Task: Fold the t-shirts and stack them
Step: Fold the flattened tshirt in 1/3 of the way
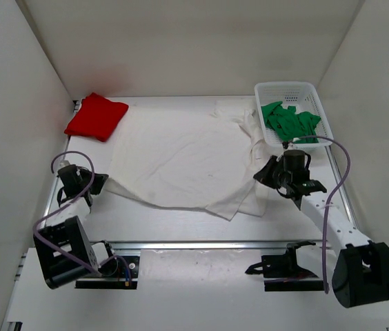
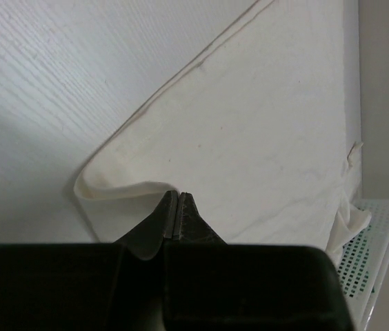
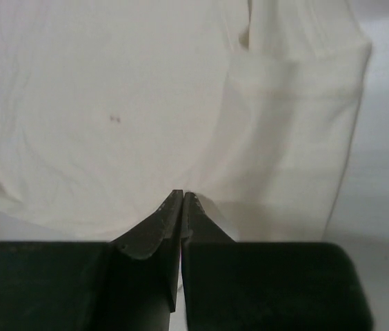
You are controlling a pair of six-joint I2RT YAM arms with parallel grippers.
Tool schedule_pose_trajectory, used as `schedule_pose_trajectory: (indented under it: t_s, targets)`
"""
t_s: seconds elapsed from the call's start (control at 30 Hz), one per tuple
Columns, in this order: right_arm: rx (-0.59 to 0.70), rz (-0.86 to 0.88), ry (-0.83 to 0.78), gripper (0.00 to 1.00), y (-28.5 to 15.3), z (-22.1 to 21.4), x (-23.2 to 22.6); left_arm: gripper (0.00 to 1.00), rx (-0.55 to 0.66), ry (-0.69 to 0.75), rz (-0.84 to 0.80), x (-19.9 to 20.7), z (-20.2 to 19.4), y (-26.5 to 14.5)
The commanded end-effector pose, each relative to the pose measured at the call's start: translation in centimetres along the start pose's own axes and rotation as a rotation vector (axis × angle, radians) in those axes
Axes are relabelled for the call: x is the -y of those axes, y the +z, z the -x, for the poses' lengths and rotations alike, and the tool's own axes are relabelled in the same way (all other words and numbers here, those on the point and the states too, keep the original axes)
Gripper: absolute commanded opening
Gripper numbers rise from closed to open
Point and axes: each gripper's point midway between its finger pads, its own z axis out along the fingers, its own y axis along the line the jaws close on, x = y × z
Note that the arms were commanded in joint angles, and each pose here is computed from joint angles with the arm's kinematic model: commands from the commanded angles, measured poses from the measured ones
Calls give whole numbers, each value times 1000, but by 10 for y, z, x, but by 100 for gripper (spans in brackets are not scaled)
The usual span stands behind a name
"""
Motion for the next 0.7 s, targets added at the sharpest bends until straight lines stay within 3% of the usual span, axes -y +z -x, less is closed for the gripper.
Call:
schedule_pose_trajectory:
  t_s: [0.0, 0.27, 0.67]
  targets:
    - [157, 43, -56, 0, 6, 59, -18, 0, 77, -20, -54, 26, 31, 9]
    - [197, 29, -44, 0, 37, 110, -20, 0, 60, -23, -19, 32, 42, 36]
    - [161, -18, -61, 0, 86, 145, -13, 0, 0, 6, 12, 37, 36, 72]
